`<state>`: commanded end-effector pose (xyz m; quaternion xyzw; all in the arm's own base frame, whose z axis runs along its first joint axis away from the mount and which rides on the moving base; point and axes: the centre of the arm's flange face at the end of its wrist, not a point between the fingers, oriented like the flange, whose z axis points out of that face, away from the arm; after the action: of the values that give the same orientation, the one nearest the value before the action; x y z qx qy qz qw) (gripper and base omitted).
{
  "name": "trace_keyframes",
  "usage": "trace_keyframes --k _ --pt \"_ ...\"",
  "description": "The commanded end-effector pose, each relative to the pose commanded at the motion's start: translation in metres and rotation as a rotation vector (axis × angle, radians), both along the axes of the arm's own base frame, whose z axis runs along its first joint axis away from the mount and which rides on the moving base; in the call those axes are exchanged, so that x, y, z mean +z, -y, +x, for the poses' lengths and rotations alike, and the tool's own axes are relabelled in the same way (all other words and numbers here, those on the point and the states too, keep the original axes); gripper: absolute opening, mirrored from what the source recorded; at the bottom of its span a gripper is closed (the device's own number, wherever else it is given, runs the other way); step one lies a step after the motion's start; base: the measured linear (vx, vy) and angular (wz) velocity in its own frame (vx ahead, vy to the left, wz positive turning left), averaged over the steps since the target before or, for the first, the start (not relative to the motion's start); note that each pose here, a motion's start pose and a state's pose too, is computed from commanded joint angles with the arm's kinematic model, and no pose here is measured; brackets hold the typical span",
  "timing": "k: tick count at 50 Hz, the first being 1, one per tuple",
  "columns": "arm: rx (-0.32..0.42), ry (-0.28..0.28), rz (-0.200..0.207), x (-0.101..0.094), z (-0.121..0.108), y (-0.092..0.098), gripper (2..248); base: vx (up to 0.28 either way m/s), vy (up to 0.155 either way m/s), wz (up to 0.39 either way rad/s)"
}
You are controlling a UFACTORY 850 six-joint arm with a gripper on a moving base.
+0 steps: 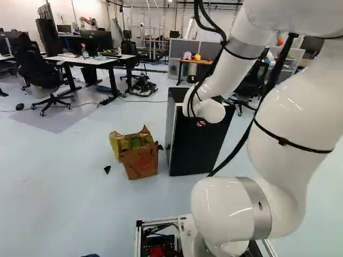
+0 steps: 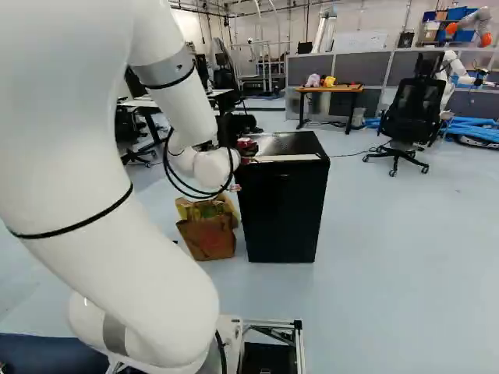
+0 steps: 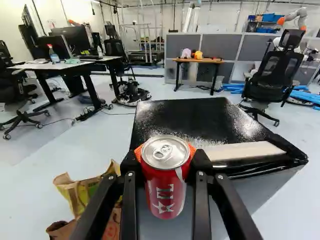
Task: Grab a drink from the fridge
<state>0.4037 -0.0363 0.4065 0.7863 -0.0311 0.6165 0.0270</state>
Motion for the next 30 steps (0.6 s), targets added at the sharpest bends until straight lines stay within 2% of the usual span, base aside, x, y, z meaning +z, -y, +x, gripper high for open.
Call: trace_keyframes --k 15,30 --pt "0.028 -0.031 0.004 -0.011 -0.046 -0.015 99 0.000 0.000 0.000" --pt "0.051 -0.056 0.006 -0.021 -0.082 -0.025 99 0.000 0.000 0.000"
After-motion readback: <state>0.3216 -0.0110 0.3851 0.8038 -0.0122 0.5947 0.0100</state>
